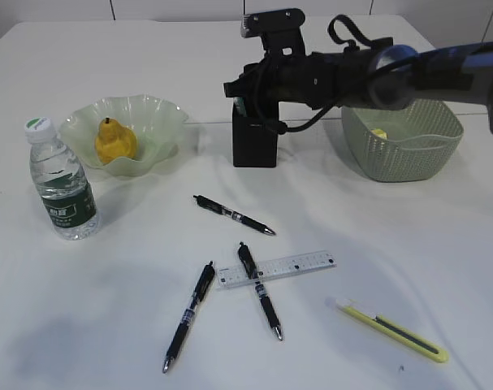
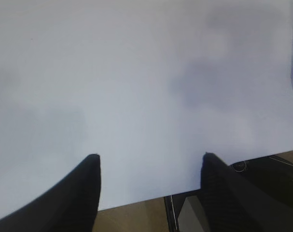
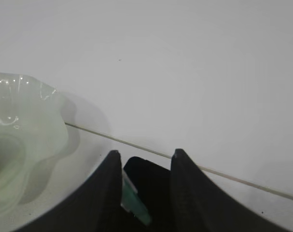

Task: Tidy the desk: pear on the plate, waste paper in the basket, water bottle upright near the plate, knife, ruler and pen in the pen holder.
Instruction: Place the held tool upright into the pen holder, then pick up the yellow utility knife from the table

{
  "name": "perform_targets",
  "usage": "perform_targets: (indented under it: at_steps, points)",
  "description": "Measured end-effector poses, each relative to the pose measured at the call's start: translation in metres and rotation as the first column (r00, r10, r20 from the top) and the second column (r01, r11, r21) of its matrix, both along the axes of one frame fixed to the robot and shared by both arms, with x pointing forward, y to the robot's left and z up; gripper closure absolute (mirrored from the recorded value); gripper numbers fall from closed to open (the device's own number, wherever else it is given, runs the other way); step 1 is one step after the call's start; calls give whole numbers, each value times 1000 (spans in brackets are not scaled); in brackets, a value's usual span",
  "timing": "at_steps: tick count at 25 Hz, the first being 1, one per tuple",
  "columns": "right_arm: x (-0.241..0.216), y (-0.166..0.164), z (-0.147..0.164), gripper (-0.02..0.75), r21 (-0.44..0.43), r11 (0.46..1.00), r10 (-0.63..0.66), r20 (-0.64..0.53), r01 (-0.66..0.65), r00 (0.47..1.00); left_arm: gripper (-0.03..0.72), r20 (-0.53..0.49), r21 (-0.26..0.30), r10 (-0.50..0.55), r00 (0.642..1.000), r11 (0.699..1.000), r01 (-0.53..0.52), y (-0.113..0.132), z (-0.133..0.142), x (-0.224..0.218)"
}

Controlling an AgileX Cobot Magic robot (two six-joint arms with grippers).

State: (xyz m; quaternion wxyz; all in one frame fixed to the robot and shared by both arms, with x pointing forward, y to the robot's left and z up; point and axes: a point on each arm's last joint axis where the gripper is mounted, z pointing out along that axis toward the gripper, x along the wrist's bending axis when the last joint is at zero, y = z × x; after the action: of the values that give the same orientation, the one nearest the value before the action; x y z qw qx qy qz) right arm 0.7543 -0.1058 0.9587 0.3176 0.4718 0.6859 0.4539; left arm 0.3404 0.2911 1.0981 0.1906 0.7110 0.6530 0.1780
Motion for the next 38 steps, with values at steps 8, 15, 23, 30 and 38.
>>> perform_targets:
  at_steps: [8,15,23,30,38]
  points:
    - [-16,-8,88,449,15,1000,21,10,-21,1000,233,-2,0,0,1000,1000,0,0,0,0]
    - [-42,-19,133,449,-17,999,47,-64,-48,997,234,-2,0,0,1000,1000,0,0,0,0]
    - [-72,-31,143,455,-173,977,65,-299,-121,952,235,-3,0,0,1000,1000,0,0,0,0]
    - [-95,-40,144,456,-235,955,44,-488,-180,872,235,-9,1,0,1000,1000,0,0,0,-1]
    - [-111,-45,135,456,-261,935,13,-650,-239,760,235,-25,3,1,1000,1000,-1,0,-1,-2]
